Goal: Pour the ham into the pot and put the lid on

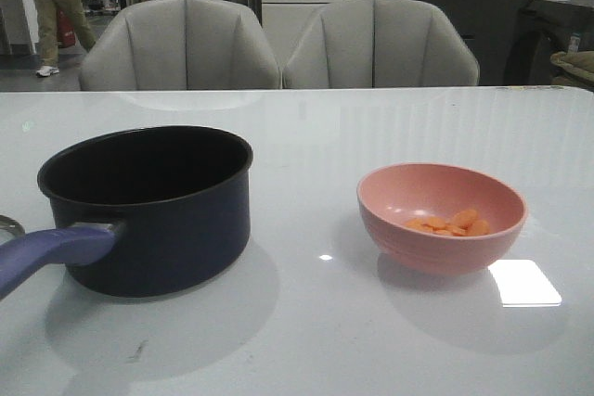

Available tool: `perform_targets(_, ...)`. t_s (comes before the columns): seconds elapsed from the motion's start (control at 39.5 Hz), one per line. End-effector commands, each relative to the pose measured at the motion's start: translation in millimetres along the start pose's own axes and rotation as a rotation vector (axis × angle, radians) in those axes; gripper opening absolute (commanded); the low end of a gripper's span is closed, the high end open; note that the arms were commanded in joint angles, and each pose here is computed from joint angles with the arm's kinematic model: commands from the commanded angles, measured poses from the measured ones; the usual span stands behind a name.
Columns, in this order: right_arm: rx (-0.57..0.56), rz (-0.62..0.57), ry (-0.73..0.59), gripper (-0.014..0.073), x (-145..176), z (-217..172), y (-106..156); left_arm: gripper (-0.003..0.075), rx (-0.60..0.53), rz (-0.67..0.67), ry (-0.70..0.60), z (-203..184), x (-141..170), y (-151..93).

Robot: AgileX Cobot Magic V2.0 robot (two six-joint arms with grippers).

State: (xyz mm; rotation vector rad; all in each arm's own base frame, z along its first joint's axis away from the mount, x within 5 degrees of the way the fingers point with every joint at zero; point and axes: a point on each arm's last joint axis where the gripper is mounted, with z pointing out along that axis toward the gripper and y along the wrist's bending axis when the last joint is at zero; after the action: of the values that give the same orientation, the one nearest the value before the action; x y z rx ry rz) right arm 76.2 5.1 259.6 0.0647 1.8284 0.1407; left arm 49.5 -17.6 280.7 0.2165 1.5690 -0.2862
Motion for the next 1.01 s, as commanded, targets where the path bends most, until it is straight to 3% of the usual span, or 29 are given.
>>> perform_targets(0.0,-0.005,0.005,-0.069,0.0151,-17.2,2.3,1.9,0.0511,0.004,-0.004,-0.1,-1.1,-16.2,-0.4)
perform_targets(0.2,-0.03,-0.028,-0.058,0.0196,-38.1,9.4,7.1,0.0511,0.004,-0.004,-0.1,-1.0,-15.8,-0.3)
perform_targets(0.46,-0.112,-0.065,0.162,0.0514,-63.3,53.7,27.8,0.0511,0.004,-0.004,-0.1,-1.0,-15.8,-0.3)
perform_targets(0.76,-0.149,-0.033,0.507,0.0528,-71.0,139.2,59.4,0.0511,0.004,-0.004,-0.1,-1.0,-15.8,-0.3)
perform_targets(0.99,-0.094,-0.025,0.689,0.0528,-60.9,194.6,58.4,0.0511,0.004,-0.004,-0.1,-1.0,-15.8,-0.3)
